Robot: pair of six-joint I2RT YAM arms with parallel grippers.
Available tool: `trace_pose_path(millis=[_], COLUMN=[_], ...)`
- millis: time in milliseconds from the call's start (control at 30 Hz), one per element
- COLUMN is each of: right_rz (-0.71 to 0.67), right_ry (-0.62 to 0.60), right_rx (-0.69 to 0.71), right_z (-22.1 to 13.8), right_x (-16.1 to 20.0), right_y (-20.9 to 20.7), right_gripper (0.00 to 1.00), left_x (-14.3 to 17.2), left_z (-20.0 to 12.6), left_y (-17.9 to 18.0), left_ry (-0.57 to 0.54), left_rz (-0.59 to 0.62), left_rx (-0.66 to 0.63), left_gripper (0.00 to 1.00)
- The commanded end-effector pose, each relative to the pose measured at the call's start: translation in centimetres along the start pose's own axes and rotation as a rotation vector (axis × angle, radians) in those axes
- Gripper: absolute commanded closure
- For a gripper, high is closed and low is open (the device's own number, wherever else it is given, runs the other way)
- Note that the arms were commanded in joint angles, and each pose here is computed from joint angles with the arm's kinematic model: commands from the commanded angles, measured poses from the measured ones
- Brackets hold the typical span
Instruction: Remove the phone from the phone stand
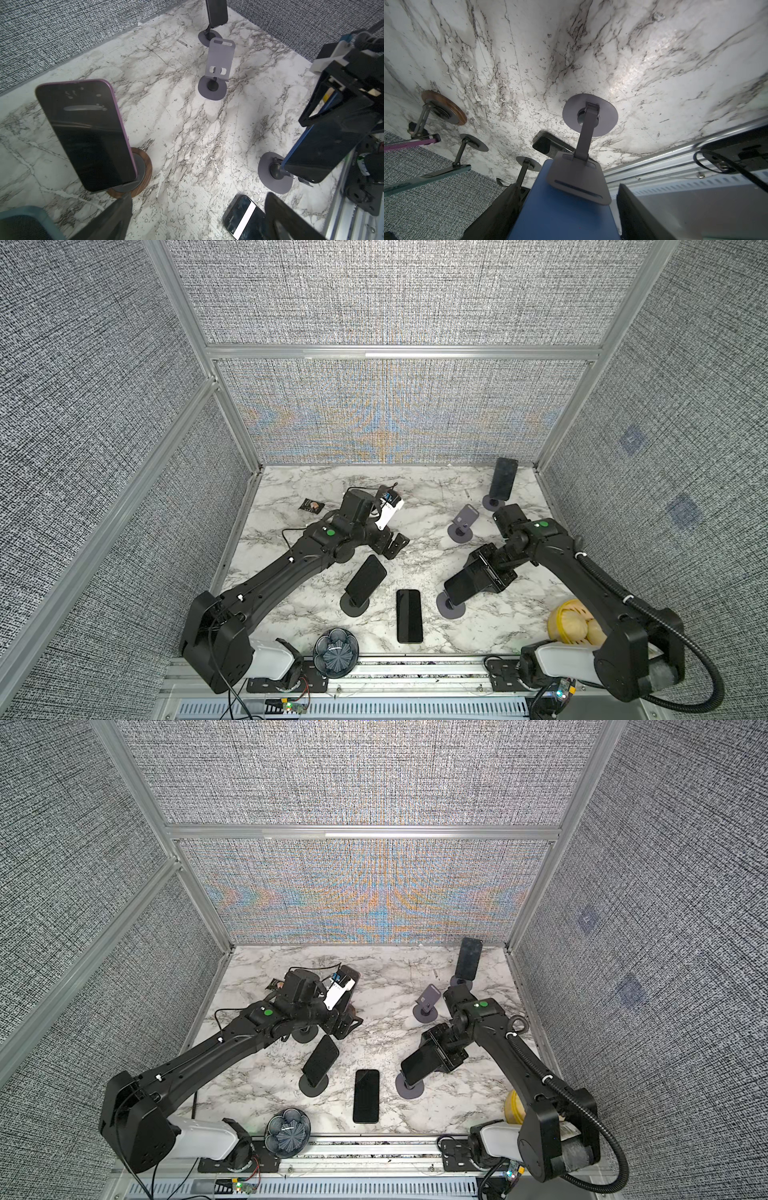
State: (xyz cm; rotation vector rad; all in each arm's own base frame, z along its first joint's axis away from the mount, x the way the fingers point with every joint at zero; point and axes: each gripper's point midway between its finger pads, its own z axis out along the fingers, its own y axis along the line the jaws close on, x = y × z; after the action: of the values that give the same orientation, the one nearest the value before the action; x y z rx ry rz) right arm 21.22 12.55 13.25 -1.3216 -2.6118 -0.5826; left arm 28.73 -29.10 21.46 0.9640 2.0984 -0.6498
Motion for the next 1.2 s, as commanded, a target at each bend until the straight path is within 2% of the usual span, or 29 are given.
trace_pose_path(millis=[0,233,533,867,1167], right_rz=[-0.031,-0.124,-0.241,-0.415,-0.546], right_ry=[0.01,-0.02,-0.089,-0.115,-0.145], right_rx=[0.004,-0.018,-0.062,-0.05,0.01], right_z=[-0.4,-1.8,-4.7,-5.9,-5.9], right_x=[0.4,0.6,1.7,1.4,-0.4], right_y=[-0.1,0.5,1.9,4.6,8.0], right_gripper=[0.31,0.31,0.31,0.31,0.31], left_x=[-1.5,-2.8,-3.2,-3.5,-3.5], left_z=[-0.6,-1.5,-1.9,-1.7,-2.7], left_y=[-0.9,-0.9,-0.3,0.4,2.5], left_ry=[-0.051,-0.1,-0.1,-0.098,-0.098], left_rz=[-0.004,-0.023,-0.04,-0.067,-0.109], left_rx=[0.046,0.037,-0.006,-0.042,-0.17], left_gripper=[0.01,0.01,0.01,0.01,0.01])
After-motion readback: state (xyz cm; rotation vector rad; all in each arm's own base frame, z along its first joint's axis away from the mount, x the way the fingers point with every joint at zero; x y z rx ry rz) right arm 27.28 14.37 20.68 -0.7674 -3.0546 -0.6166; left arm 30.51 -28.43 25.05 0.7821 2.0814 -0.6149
